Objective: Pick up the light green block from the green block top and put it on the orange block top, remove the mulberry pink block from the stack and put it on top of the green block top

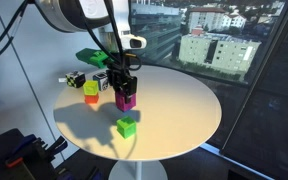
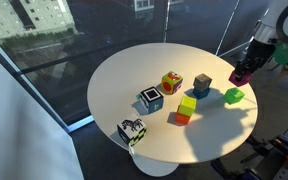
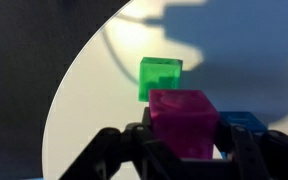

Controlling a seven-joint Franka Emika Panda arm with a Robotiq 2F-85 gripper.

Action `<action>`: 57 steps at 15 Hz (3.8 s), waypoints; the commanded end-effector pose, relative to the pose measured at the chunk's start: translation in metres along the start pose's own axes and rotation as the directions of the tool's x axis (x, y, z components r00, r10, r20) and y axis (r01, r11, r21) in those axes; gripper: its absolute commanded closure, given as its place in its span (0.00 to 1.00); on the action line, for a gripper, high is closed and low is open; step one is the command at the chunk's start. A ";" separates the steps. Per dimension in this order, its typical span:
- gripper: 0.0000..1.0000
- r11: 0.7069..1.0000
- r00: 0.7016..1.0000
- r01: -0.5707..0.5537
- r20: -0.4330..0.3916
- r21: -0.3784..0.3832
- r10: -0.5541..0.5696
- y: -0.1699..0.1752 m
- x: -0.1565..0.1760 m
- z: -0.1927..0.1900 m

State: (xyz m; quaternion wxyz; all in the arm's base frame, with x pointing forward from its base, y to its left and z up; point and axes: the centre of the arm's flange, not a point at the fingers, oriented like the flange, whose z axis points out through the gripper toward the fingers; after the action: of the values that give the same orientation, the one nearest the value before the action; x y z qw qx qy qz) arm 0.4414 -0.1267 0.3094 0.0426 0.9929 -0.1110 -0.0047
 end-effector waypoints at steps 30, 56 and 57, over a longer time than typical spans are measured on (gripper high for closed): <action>0.70 1.000 1.000 -0.001 0.014 -0.011 0.001 0.009 -0.004 0.052; 0.00 0.999 0.999 0.034 0.011 -0.011 -0.034 -0.004 -0.007 0.042; 0.00 0.999 0.999 0.040 0.011 -0.010 -0.040 -0.007 -0.007 0.038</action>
State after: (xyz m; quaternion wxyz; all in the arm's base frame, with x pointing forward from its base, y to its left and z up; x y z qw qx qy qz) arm 0.4367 -0.1306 0.2567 0.0473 0.9935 -0.1026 -0.0172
